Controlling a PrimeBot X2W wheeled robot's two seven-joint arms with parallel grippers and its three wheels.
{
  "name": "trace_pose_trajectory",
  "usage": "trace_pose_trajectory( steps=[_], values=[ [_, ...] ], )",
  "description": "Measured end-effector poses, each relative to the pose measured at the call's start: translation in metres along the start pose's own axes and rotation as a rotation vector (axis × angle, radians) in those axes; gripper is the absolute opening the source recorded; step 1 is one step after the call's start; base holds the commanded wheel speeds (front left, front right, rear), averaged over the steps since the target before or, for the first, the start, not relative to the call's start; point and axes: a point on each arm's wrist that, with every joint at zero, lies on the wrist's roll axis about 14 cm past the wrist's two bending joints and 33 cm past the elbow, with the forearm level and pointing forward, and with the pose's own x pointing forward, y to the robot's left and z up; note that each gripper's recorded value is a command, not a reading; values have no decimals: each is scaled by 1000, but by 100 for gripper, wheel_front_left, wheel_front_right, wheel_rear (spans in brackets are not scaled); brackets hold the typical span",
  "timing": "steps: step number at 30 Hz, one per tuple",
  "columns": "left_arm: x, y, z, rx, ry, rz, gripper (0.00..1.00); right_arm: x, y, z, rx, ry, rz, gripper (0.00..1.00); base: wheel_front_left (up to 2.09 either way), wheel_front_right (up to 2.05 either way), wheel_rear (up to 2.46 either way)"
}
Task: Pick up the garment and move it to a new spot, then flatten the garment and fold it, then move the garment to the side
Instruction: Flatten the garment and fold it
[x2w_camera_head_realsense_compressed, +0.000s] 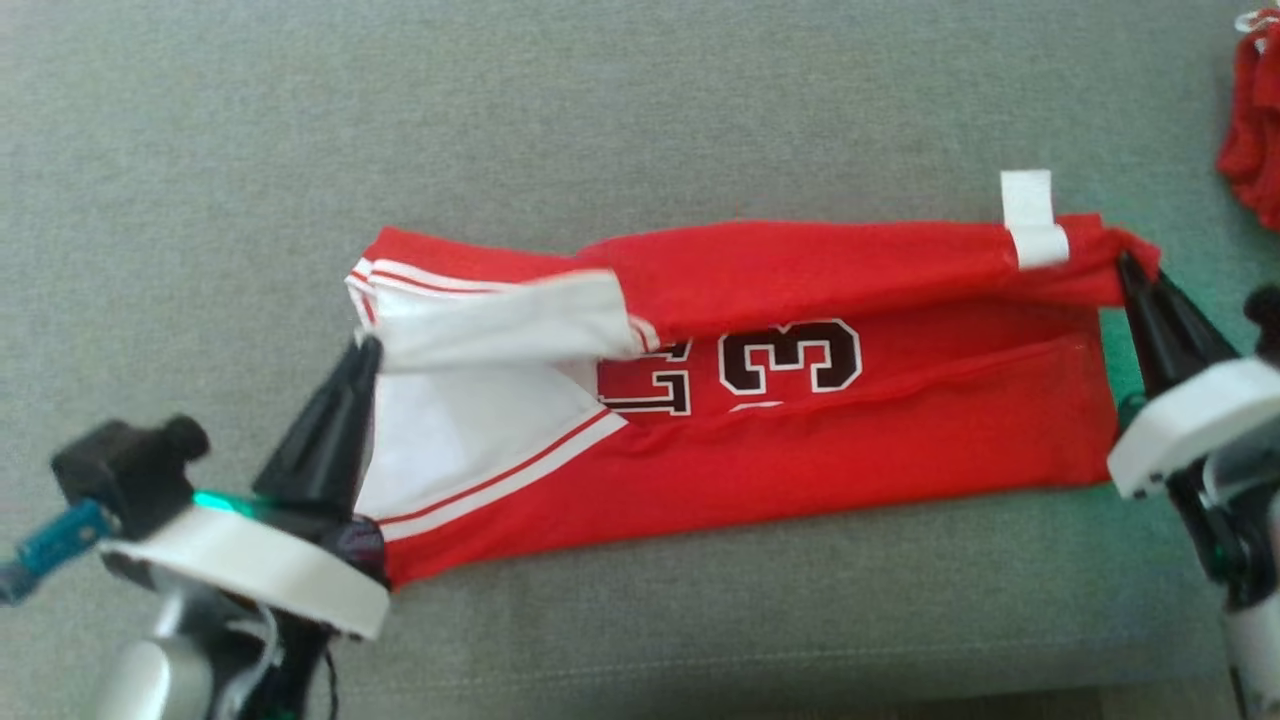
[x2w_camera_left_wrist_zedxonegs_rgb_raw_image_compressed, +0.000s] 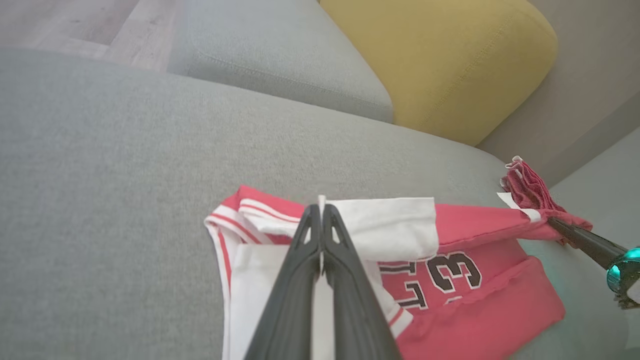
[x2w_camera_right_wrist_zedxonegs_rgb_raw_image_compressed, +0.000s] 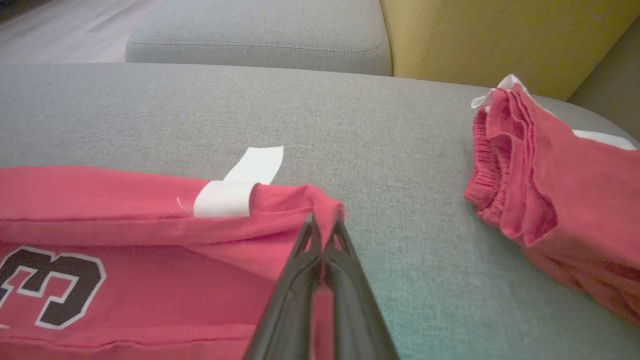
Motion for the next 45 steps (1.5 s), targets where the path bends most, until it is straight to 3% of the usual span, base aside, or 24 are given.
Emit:
trace_pose_trajectory(
  steps=[10,12,13,14,15,21,29,35,45],
  values=[
    [-16,1,-35,-79,63,50,0,-22,4,-22,49,47,-28,0,0,0,0],
    [-19,3,-43,-84,87,60,0,-25,3,-25,50,54,-38,42,0,0,0],
    [-21,3,-48,-85,100,60,9,-27,2,-26,53,55,-43,82,0,0,0],
    [-22,1,-52,-89,104,60,70,-28,2,-26,62,52,-50,100,0,0,0],
    [-24,-1,-56,-93,110,55,100,-29,2,-26,70,50,-53,100,0,0,0],
    [-32,-8,-50,-116,42,52,100,-47,-6,-33,115,32,-100,100,0,0,0],
    [-31,-12,-27,-56,-65,41,100,-63,-12,-18,148,-34,-138,100,0,0,0],
    [-15,-30,-17,-43,-111,1,100,-45,-10,-2,142,-26,-124,100,0,0,0],
    [-16,-29,-23,-17,-117,23,100,-19,-1,-41,63,241,-63,100,0,0,0]
  ],
)
